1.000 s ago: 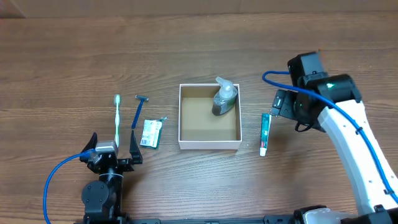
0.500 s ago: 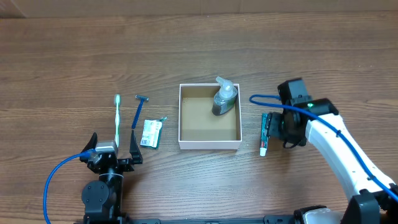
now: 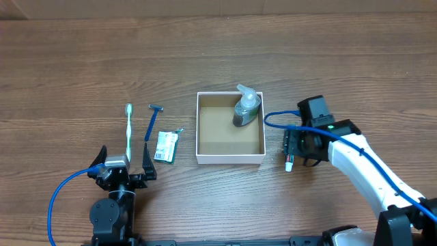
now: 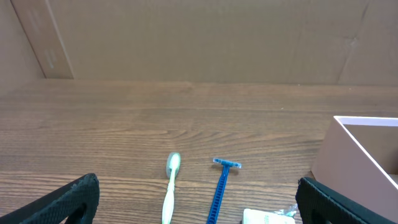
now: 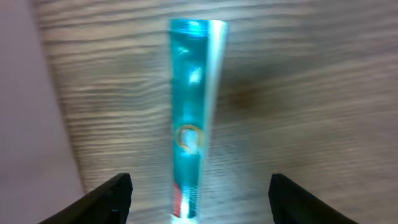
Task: Pack container
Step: 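Move the right gripper to the Colgate toothpaste tube and grasp it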
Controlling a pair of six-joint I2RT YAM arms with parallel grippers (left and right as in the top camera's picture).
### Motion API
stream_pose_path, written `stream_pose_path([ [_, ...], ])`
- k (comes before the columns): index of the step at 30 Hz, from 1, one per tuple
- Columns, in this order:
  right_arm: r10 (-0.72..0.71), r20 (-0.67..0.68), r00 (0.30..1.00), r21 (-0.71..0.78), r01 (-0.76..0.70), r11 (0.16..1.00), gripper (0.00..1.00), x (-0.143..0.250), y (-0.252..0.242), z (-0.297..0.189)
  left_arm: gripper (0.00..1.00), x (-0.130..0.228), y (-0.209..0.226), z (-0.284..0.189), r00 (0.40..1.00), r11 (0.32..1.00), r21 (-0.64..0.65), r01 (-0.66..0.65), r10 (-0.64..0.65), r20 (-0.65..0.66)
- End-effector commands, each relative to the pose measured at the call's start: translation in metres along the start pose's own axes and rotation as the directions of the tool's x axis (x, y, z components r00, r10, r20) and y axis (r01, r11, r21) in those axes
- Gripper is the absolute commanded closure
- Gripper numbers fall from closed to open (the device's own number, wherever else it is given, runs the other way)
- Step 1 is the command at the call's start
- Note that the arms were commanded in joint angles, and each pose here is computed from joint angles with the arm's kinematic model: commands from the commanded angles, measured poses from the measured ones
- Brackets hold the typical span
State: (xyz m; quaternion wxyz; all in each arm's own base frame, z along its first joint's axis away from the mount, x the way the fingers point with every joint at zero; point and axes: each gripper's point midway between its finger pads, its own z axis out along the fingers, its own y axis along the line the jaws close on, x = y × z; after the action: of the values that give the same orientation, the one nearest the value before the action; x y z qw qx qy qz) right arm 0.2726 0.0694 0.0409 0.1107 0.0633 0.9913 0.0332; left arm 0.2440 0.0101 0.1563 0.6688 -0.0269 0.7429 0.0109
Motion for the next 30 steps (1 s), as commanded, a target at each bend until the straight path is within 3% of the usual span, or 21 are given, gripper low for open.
stream_pose_path([
  [1, -0.03, 0.028, 0.999, -0.025, 0.03, 0.999, 0.27, 0.008, 0.012, 0.01, 0.0, 0.0, 0.002, 0.0, 1.0, 1.0, -0.008, 0.011, -0.011, 0.007],
  [9, 0.019, 0.059, 0.998, 0.007, -0.02, 1.0, 0.28, 0.007, 0.004, 0.016, 0.0, 0.0, 0.002, 0.0, 1.0, 1.0, -0.008, 0.01, -0.01, 0.007],
  [19, 0.046, 0.055, 0.997, 0.008, -0.046, 0.999, 0.4, 0.009, 0.003, 0.019, 0.0, 0.0, 0.002, 0.0, 1.0, 1.0, -0.008, 0.01, -0.01, 0.007],
  [26, 0.064, 0.065, 0.996, 0.001, -0.065, 0.998, 0.41, 0.014, 0.001, 0.027, 0.0, 0.0, 0.002, 0.0, 1.0, 1.0, -0.008, 0.01, -0.01, 0.007],
  [30, 0.065, 0.063, 0.996, 0.003, -0.065, 0.998, 0.5, 0.015, 0.001, 0.028, 0.0, 0.0, 0.002, 0.0, 1.0, 1.0, -0.008, 0.01, -0.01, 0.007],
])
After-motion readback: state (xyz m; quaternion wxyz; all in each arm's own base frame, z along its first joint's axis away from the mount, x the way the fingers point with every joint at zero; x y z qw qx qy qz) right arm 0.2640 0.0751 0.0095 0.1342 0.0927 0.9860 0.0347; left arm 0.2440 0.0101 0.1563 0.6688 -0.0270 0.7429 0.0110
